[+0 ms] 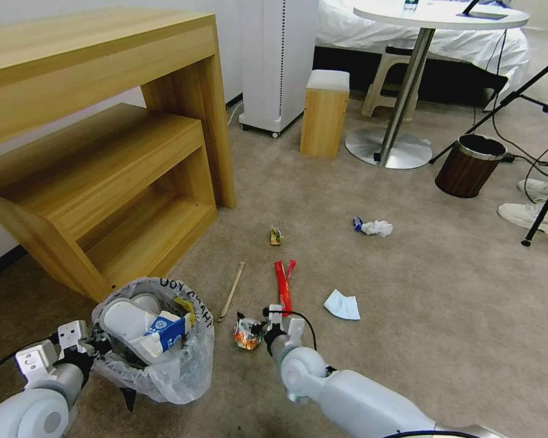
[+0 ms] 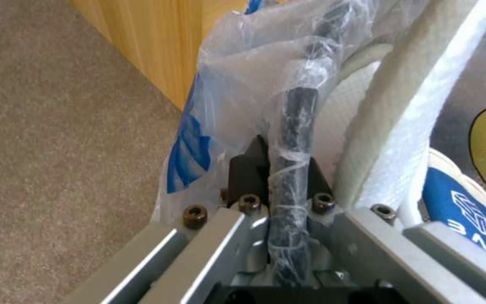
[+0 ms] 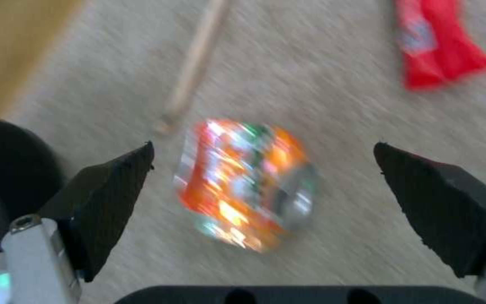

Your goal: Pick up the trash bin and place the garbage on the floor into it.

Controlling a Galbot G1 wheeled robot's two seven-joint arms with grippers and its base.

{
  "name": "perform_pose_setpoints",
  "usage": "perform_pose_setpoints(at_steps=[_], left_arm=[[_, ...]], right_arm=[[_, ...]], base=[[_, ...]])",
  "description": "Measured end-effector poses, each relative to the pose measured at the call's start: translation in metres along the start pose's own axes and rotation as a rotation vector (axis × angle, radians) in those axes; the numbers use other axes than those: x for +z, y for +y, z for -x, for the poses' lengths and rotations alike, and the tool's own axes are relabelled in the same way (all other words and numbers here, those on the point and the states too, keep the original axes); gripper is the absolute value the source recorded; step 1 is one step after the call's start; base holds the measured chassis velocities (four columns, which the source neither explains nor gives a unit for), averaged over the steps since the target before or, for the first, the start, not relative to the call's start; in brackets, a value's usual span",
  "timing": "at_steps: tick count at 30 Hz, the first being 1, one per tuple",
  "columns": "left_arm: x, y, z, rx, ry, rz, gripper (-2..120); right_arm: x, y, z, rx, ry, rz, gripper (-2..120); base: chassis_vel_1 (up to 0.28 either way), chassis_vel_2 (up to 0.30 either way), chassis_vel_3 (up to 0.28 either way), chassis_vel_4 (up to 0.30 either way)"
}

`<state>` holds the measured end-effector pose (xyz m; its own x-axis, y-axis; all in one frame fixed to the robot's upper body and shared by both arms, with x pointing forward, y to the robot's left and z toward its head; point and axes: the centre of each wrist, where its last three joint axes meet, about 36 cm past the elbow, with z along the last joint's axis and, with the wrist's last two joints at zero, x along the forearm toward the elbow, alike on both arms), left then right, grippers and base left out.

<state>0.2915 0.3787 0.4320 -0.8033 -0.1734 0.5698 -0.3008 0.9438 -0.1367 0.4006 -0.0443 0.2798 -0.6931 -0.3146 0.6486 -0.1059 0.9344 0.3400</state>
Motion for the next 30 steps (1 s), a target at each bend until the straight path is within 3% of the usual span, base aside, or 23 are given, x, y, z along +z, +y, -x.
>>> perform_pose_setpoints(at_steps=[6,16,30], left_arm=[[0.001,-0.002,0.001,0.006,0.002,-0.003,0],[0.001,0.0,0.0,0.002,-0.001,-0.003,0],[0.001,0.0,-0.001,0.007,-0.003,-0.006,0]], right_arm=[[0.011,-0.01,0.002,0.066,0.028,-0.048,100],[0.014,0.001,0.017,0.053,0.041,-0.074,98],[0.023,-0.013,0.039,0.096,0.044,-0.126,88]], base=[[0.0,0.0,0.0,0.0],[0.0,0.0,0.0,0.0],[0.0,0.0,0.0,0.0]])
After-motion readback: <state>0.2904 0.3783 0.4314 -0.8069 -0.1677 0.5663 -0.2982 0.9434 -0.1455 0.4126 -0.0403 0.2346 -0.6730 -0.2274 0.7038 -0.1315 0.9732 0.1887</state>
